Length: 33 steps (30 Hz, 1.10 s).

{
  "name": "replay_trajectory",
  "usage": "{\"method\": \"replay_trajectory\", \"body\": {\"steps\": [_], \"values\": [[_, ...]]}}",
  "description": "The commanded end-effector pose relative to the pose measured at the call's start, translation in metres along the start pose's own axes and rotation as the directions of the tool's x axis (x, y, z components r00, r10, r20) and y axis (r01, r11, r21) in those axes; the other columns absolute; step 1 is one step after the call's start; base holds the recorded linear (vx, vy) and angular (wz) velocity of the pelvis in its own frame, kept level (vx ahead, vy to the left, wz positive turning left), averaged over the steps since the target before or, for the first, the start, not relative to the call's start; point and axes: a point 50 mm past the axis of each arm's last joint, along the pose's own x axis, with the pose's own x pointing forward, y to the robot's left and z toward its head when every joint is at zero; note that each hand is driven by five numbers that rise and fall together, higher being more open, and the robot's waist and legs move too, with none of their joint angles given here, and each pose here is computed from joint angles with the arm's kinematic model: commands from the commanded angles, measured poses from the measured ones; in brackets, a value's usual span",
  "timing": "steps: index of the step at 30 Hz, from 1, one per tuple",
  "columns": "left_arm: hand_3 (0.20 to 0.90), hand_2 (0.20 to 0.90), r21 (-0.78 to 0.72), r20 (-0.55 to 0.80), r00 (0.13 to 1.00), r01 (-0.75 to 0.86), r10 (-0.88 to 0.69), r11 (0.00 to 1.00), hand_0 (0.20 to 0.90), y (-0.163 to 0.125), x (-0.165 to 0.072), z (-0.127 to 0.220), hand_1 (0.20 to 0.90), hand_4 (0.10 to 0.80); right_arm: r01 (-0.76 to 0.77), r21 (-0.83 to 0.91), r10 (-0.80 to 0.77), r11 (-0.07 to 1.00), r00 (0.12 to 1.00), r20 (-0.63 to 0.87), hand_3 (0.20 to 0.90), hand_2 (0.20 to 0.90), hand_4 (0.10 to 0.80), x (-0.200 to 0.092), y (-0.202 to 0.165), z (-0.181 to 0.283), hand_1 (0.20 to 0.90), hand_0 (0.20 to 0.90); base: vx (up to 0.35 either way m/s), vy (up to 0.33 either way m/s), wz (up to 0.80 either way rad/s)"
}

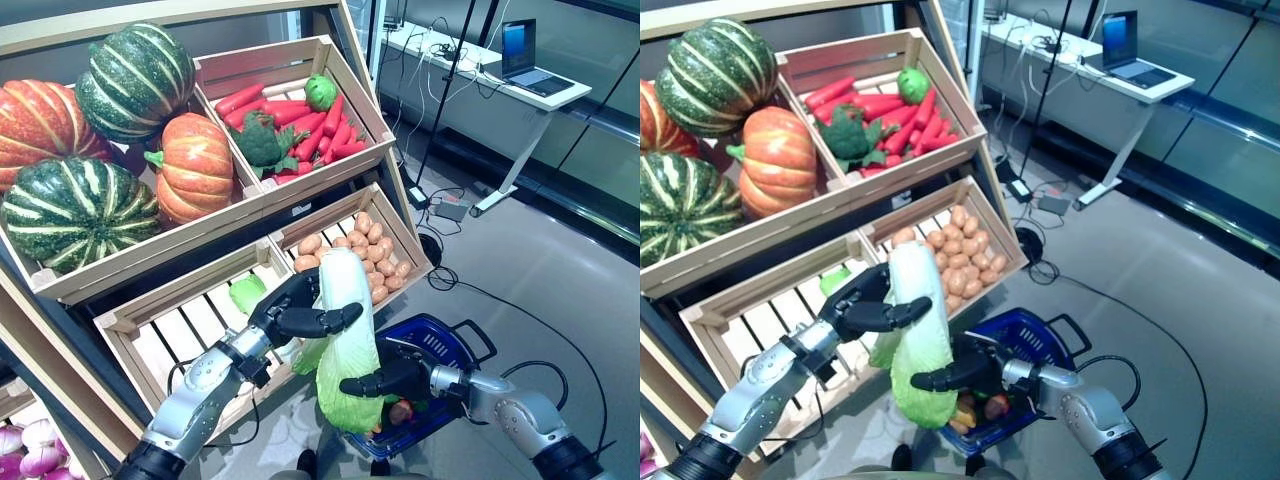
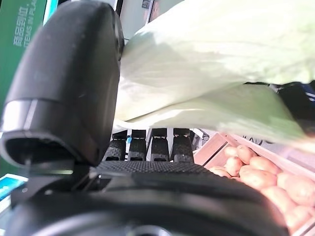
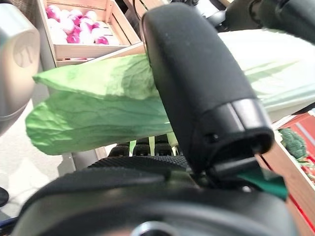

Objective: Put vegetables into the basket

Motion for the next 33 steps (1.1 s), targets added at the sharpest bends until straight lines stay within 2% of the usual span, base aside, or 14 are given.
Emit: {"method": "replay_trajectory", "body": {"steps": [1,10,12,13,24,26,27,28,33], "values": [[0.300,0.300,0.153,0.587,0.748,0.271,-0.308,0.950,0.300,-0.050,0.033,0.114,0.300,0.400,-0.086,-0.030,0.082,0.996,0.989,-0.126,0.900,0.900,0.800,0.018,0.013,-0.017,0.900,0.900,0.000,0.000,0.00],[0.300,0.300,0.125,0.573,0.759,0.292,-0.309,0.948,0.300,-0.052,0.035,0.110,0.300,0.400,-0.093,-0.012,0.091,0.996,0.991,-0.096,0.900,0.900,0.800,0.021,0.014,-0.020,0.900,0.900,0.000,0.000,0.00],[0.300,0.300,0.112,0.566,0.767,0.291,-0.302,0.950,0.300,-0.050,0.035,0.108,0.300,0.400,-0.087,-0.006,0.087,0.996,0.993,-0.080,0.387,0.387,0.458,0.022,0.014,-0.020,0.387,0.387,0.000,0.000,0.00],[0.300,0.300,0.106,0.561,0.772,0.292,-0.300,0.951,0.300,-0.050,0.035,0.107,0.300,0.400,-0.084,-0.002,0.084,0.996,0.994,-0.072,0.300,0.300,0.400,0.022,0.015,-0.019,0.300,0.300,0.000,0.000,0.00],[0.300,0.300,0.051,0.505,0.821,0.279,-0.266,0.959,0.300,-0.043,0.033,0.094,0.300,0.400,-0.062,0.027,0.061,0.998,0.998,0.027,0.300,0.300,0.400,0.021,0.017,-0.014,0.300,0.300,0.000,0.000,0.00],[0.554,0.554,0.057,0.493,0.824,0.288,-0.278,0.956,0.554,-0.042,0.032,0.091,0.554,0.569,-0.046,0.038,0.044,0.998,0.997,0.056,0.300,0.300,0.400,0.019,0.016,-0.012,0.300,0.300,0.000,0.000,0.00],[0.858,0.858,0.060,0.484,0.828,0.290,-0.282,0.955,0.858,-0.042,0.031,0.090,0.858,0.772,-0.042,0.041,0.039,0.998,0.997,0.069,0.300,0.300,0.400,0.018,0.016,-0.011,0.300,0.300,0.000,0.000,0.00],[0.900,0.900,0.060,0.483,0.829,0.289,-0.281,0.956,0.900,-0.042,0.030,0.090,0.900,0.800,-0.041,0.042,0.038,0.998,0.997,0.073,0.300,0.300,0.400,0.018,0.016,-0.011,0.300,0.300,0.000,0.000,0.00],[0.900,0.900,0.026,0.472,0.855,0.230,-0.215,0.973,0.900,-0.034,0.028,0.088,0.900,0.800,0.020,0.077,-0.034,0.997,0.982,0.186,0.300,0.300,0.400,0.012,0.011,-0.001,0.300,0.300,0.000,0.000,0.00]]}}
